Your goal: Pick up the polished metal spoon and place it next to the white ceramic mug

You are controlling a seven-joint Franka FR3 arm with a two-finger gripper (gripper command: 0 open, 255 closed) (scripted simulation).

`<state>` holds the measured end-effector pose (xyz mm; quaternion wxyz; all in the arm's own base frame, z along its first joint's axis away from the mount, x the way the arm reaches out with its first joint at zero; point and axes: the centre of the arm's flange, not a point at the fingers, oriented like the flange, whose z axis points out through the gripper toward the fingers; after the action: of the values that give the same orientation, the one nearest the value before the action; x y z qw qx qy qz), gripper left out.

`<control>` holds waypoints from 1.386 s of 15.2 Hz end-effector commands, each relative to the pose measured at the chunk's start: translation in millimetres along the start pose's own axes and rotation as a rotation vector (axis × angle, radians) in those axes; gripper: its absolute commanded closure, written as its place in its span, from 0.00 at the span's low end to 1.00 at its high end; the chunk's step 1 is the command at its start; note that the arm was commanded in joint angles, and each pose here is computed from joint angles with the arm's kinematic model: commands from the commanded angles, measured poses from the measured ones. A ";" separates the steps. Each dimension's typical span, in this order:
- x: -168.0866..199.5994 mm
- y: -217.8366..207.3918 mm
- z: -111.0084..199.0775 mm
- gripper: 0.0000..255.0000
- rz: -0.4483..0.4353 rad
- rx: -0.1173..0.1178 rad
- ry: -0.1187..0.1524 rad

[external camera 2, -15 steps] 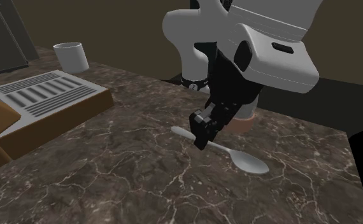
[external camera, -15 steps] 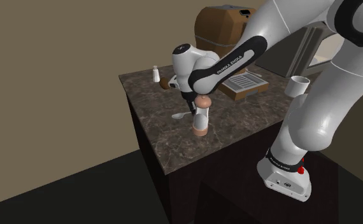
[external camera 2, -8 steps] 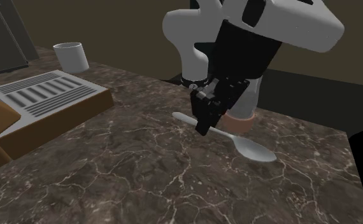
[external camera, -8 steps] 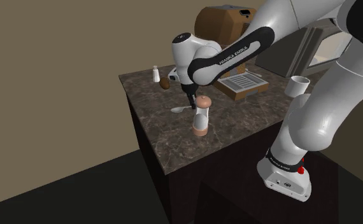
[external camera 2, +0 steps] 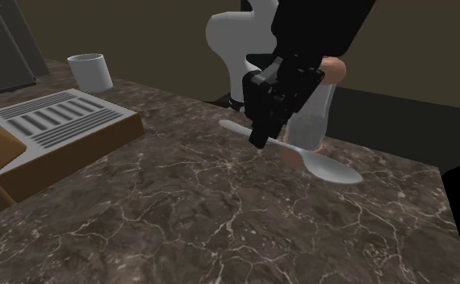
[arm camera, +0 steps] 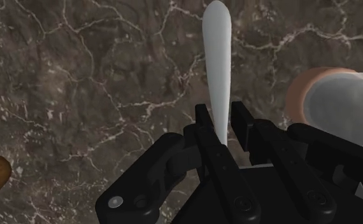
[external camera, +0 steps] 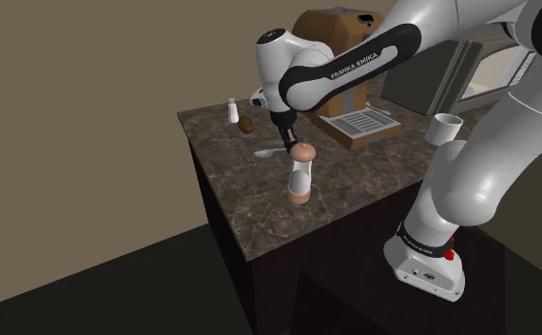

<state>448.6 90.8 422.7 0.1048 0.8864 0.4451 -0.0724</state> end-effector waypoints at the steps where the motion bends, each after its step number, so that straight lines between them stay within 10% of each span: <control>1: -2.7 0.6 -10.3 1.00 0.000 0.000 0.000; 15: -18.9 9.5 -81.2 1.00 0.000 0.000 0.000; 21: -95.8 -0.9 -65.0 1.00 0.000 0.000 0.000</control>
<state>400.1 43.1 505.8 0.1049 0.8866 0.4447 -0.0726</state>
